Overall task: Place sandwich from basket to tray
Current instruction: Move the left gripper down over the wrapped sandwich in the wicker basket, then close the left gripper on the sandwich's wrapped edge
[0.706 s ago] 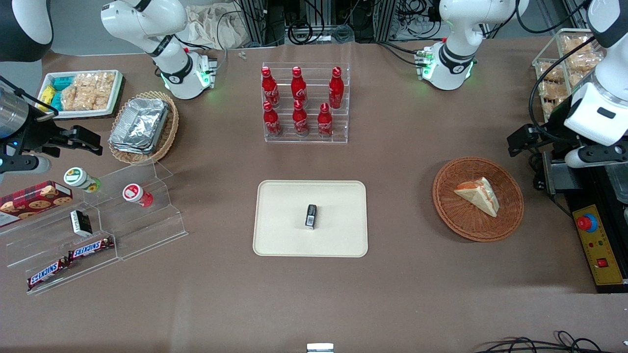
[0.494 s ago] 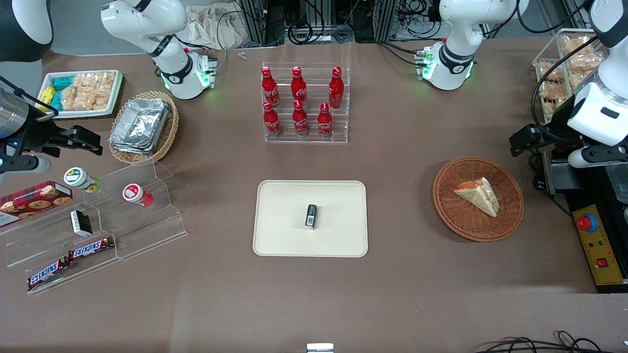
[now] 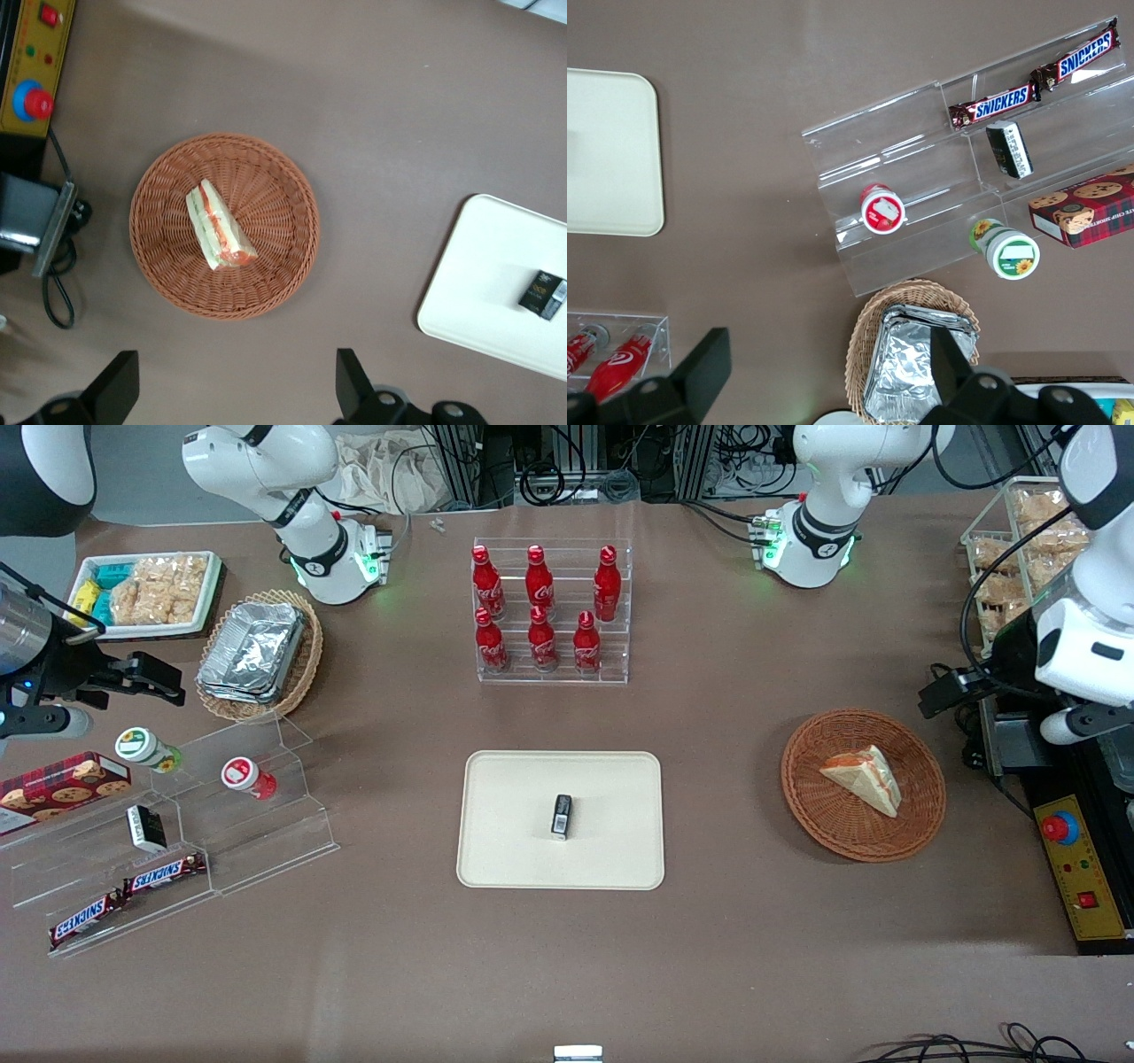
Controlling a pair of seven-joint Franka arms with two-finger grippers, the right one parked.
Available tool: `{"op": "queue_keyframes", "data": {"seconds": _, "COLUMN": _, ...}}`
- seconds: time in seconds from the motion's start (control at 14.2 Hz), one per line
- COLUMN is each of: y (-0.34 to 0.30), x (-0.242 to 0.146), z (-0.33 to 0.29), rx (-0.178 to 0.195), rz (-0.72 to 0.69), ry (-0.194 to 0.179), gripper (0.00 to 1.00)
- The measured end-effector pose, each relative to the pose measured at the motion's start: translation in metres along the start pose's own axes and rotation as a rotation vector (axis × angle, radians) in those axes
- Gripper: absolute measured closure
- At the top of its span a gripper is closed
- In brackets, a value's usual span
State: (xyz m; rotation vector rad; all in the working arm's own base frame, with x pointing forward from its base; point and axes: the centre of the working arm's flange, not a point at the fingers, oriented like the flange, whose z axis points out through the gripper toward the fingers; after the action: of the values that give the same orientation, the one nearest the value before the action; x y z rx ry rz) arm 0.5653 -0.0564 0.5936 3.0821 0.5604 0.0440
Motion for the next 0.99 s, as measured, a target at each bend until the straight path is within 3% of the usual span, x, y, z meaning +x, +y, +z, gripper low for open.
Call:
{"op": "queue_keyframes", "data": {"seconds": 0.28, "y": -0.025, "x": 0.011, "z": 0.08, "rx": -0.007, "rz": -0.201, "ry": -0.025, "gripper": 0.0}}
{"op": "queue_keyframes", "data": {"seconds": 0.64, "y": -0.044, "x": -0.002, "z": 0.2, "rx": -0.021, "rz": -0.459, "ry": -0.007, "gripper": 0.0}}
{"op": "queue_keyframes", "data": {"seconds": 0.99, "y": -0.066, "x": -0.01, "z": 0.271, "rx": 0.028, "rz": -0.56, "ry": -0.082, "gripper": 0.0}}
